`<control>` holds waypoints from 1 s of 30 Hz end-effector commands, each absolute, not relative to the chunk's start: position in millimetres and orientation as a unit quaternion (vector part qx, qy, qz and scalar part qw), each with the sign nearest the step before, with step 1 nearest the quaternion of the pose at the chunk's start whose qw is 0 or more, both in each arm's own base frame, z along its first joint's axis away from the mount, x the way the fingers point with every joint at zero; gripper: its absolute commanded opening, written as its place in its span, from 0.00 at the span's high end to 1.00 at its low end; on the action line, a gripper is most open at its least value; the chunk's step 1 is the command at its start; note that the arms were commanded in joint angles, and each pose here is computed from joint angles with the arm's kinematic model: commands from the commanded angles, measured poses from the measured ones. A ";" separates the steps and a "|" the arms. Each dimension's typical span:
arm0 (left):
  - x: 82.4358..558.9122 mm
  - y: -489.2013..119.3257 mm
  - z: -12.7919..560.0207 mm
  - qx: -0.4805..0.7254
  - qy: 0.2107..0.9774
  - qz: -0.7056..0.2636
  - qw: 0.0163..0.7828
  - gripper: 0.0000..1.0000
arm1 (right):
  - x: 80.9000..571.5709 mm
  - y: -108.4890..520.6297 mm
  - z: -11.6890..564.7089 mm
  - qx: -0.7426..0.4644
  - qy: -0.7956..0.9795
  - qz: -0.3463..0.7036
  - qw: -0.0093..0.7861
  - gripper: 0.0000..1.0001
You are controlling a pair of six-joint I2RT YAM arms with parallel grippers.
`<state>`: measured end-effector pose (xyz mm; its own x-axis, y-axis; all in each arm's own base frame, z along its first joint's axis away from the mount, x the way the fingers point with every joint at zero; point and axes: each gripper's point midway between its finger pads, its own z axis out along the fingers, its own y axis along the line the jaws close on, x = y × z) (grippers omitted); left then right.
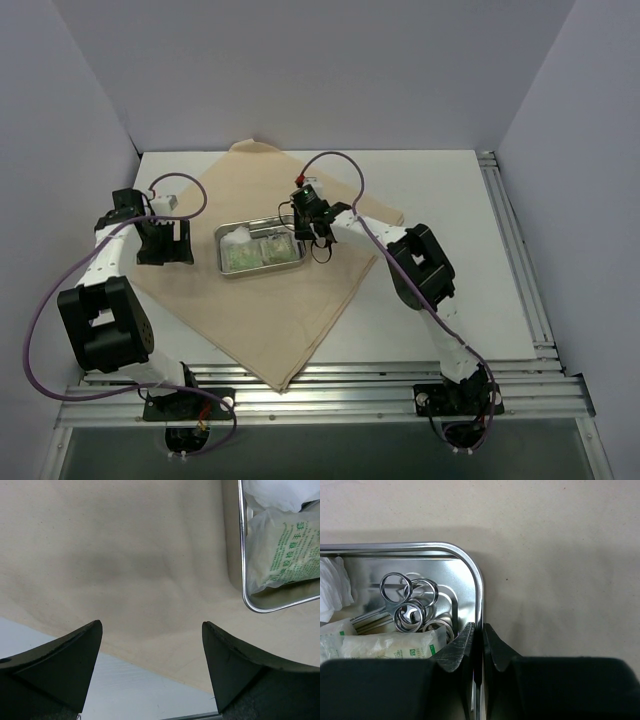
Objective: Prepare the surgical pack
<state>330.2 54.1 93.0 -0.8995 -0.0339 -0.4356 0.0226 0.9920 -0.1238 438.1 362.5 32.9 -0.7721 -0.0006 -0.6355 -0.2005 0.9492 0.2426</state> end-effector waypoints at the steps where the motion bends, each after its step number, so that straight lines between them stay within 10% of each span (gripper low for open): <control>1: 338.2 61.0 115.7 0.002 0.964 -0.046 0.261 0.10 | 452.4 352.7 62.0 -0.073 0.920 0.129 0.363 1.00; 30: 336.3 61.0 120.9 0.002 0.963 -0.044 0.265 0.10 | 415.1 365.4 48.7 -0.092 0.928 0.161 0.322 1.00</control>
<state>329.7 57.2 101.4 -0.8894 -0.0297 -0.4561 0.0185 0.9947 -0.1008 428.2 360.8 31.7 -0.7685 -0.0623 -0.6368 -0.2629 0.9381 0.2255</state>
